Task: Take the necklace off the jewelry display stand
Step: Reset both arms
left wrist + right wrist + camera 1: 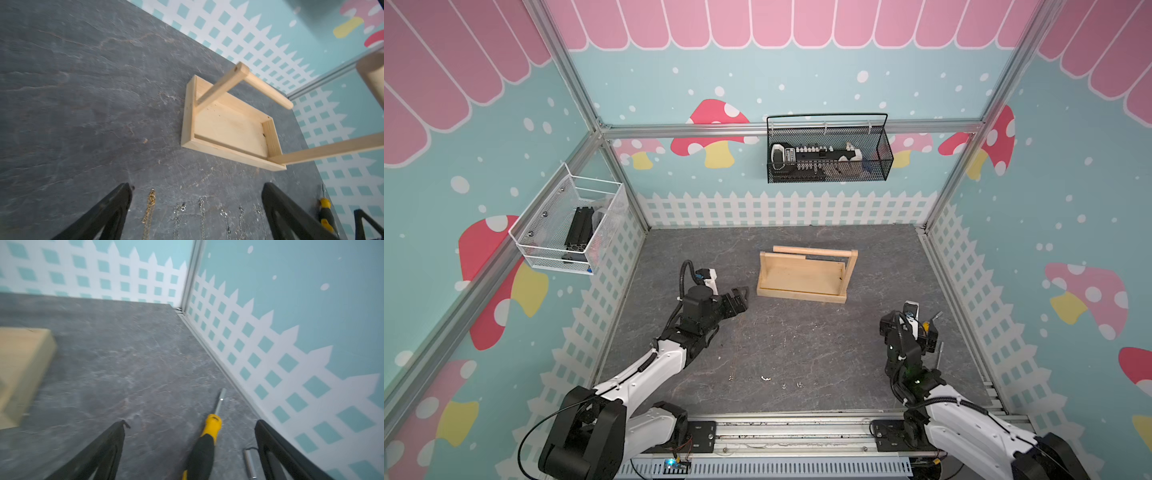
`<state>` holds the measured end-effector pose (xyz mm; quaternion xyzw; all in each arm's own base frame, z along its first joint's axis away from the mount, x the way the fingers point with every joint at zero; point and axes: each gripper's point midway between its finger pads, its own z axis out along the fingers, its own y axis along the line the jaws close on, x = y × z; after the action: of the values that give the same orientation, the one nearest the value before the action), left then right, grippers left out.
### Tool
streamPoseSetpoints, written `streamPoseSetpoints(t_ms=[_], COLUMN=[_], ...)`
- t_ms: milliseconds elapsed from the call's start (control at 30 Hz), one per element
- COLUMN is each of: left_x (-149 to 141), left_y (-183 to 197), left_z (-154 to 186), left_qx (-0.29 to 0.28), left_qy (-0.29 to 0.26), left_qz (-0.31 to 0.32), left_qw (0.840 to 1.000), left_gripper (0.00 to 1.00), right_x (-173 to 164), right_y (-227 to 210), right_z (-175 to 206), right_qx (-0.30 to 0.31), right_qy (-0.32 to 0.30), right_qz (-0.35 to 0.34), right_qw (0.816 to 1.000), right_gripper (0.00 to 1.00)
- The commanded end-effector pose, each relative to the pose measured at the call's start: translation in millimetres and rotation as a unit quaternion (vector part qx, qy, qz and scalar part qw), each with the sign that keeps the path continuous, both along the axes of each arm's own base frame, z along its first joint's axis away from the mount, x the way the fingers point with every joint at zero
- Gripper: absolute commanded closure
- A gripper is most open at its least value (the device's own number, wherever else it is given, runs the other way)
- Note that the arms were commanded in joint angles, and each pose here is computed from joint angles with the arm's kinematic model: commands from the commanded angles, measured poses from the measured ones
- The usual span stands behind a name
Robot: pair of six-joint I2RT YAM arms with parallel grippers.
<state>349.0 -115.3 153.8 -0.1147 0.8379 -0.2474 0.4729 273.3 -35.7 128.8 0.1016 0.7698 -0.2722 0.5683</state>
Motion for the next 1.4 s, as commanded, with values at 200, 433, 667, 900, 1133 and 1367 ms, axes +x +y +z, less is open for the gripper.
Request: streamPoseSetpoints(t_ms=[200, 433, 667, 900, 1133, 1367], left_x=[-15, -44, -51, -32, 7, 22], left_y=[68, 78, 93, 114, 117, 119], left_z=[55, 52, 35, 15, 3, -23], left_qx=[0.14, 0.227, 0.274, 0.272, 0.282, 0.279], left_qy=[-0.165, -0.256, -0.247, -0.226, -0.211, -0.2], left_qz=[0.118, 0.103, 0.129, 0.153, 0.143, 0.136], left_qw=[0.969, 0.934, 0.921, 0.923, 0.925, 0.929], left_gripper=[0.01, 0.01, 0.01, 0.01, 0.01, 0.01], right_x=[63, 73, 76, 80, 109, 109], right_y=[12, 11, 18, 8, 0, 0], right_z=[18, 1, 3, -14, -28, -27], right_qx=[-0.041, -0.042, -0.043, 0.018, 0.073, 0.071], right_qy=[-0.064, -0.034, -0.042, -0.033, 0.02, 0.015], right_qz=[0.046, 0.049, 0.075, 0.118, 0.132, 0.135], right_qw=[0.996, 0.997, 0.995, 0.992, 0.988, 0.988], right_gripper=[0.01, 0.01, 0.01, 0.01, 0.01, 0.01])
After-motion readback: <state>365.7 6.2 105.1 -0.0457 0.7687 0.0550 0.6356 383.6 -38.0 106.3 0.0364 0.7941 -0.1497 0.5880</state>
